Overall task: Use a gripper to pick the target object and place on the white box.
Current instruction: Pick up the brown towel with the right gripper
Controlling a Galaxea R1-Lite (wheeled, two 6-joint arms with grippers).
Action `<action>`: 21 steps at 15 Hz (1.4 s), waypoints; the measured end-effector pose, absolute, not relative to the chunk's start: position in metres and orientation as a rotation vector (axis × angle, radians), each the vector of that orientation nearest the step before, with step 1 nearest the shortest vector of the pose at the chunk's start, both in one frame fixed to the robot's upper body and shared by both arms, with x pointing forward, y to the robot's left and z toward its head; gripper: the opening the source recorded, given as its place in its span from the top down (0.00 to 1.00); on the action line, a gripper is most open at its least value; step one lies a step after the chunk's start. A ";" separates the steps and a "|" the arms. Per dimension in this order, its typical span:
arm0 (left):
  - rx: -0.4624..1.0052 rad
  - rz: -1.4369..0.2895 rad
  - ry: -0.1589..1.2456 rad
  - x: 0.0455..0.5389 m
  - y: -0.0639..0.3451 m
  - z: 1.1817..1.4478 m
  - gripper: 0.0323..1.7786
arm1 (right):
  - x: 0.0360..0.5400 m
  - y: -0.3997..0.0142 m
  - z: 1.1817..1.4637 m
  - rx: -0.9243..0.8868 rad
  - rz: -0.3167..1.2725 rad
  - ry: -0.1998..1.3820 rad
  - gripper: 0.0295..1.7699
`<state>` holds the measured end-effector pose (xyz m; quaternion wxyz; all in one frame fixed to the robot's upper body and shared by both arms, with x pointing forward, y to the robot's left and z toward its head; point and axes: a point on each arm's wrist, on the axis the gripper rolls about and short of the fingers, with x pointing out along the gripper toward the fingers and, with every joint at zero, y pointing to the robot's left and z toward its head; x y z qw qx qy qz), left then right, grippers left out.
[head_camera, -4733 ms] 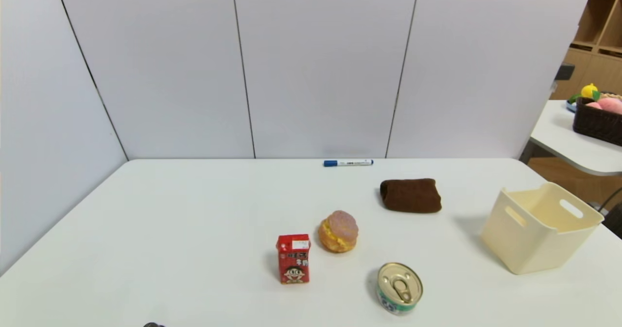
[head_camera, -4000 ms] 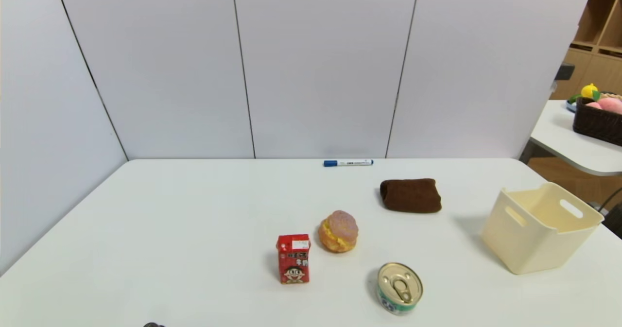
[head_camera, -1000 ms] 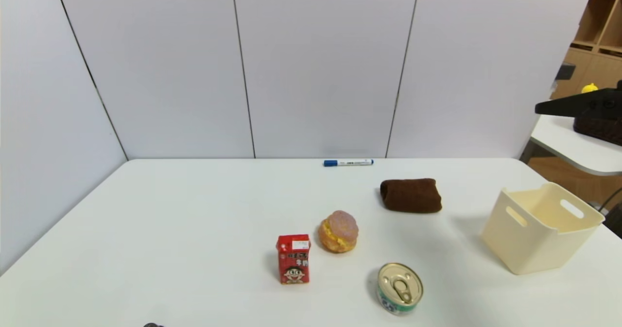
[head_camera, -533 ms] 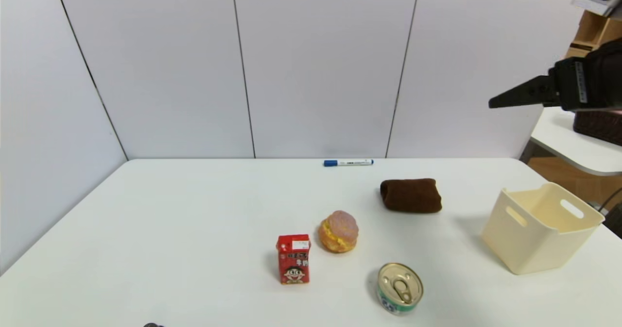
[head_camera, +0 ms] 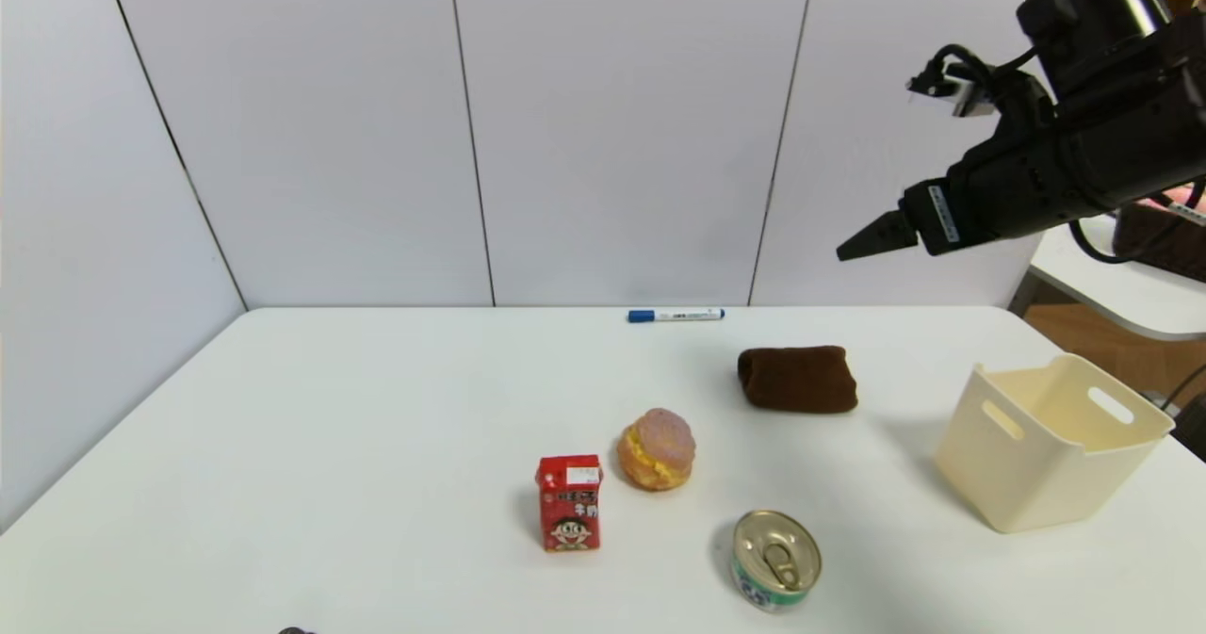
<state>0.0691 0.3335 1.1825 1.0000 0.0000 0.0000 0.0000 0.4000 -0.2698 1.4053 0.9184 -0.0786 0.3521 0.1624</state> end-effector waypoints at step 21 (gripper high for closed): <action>0.000 0.000 0.000 0.069 0.334 1.182 0.05 | 0.412 -0.283 1.350 -0.462 1.080 0.891 0.03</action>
